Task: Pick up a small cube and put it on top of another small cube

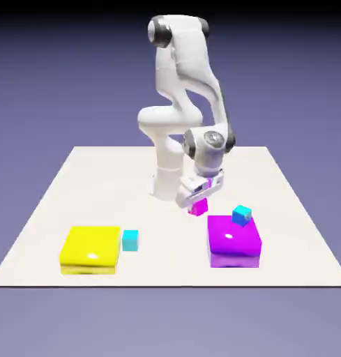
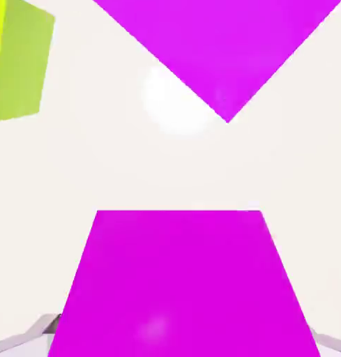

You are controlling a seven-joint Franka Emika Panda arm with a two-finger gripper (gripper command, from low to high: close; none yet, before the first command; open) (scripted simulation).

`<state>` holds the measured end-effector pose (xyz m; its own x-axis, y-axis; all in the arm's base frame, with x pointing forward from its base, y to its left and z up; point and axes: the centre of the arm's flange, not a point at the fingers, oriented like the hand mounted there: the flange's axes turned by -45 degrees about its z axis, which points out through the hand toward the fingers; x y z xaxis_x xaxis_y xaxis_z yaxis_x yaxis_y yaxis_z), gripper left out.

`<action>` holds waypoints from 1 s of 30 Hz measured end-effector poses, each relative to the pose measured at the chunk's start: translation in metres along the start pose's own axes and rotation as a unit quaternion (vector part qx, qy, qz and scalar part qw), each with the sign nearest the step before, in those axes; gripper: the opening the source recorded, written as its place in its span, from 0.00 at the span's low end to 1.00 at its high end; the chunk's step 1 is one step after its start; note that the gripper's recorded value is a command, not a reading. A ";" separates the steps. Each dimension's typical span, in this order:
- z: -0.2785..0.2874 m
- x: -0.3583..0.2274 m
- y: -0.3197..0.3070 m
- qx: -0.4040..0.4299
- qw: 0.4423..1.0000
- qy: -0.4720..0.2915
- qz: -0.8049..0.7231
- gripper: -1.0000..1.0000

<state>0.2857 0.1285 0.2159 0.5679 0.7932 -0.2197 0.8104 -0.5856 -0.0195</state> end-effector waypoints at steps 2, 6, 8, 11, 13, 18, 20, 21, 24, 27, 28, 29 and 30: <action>-0.006 0.007 -0.009 -0.027 0.997 0.007 -0.071 0.00; -0.016 0.019 -0.029 -0.081 0.974 0.015 -0.211 0.00; -0.021 0.024 -0.039 -0.108 0.954 0.014 -0.280 0.00; -0.026 0.032 -0.056 -0.147 0.913 0.009 -0.380 0.00; -0.029 0.036 -0.067 -0.171 0.879 0.002 -0.444 0.00; -0.033 0.044 -0.097 -0.227 0.773 -0.025 -0.592 0.00; -0.033 0.046 -0.110 -0.246 0.722 -0.040 -0.645 0.00; -0.033 0.047 -0.116 -0.255 0.696 -0.048 -0.670 0.00; -0.030 0.048 -0.134 -0.277 0.609 -0.075 -0.739 0.00; -0.028 0.050 -0.138 -0.287 0.581 -0.086 -0.757 0.00; -0.026 0.052 -0.137 -0.290 0.581 -0.089 -0.755 0.00; -0.025 0.054 -0.135 -0.293 0.581 -0.091 -0.754 0.00; -0.023 0.055 -0.134 -0.296 0.581 -0.094 -0.753 0.00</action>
<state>0.2117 0.2545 0.2285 -0.8288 0.2673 -0.4915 0.3072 0.9517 -0.0004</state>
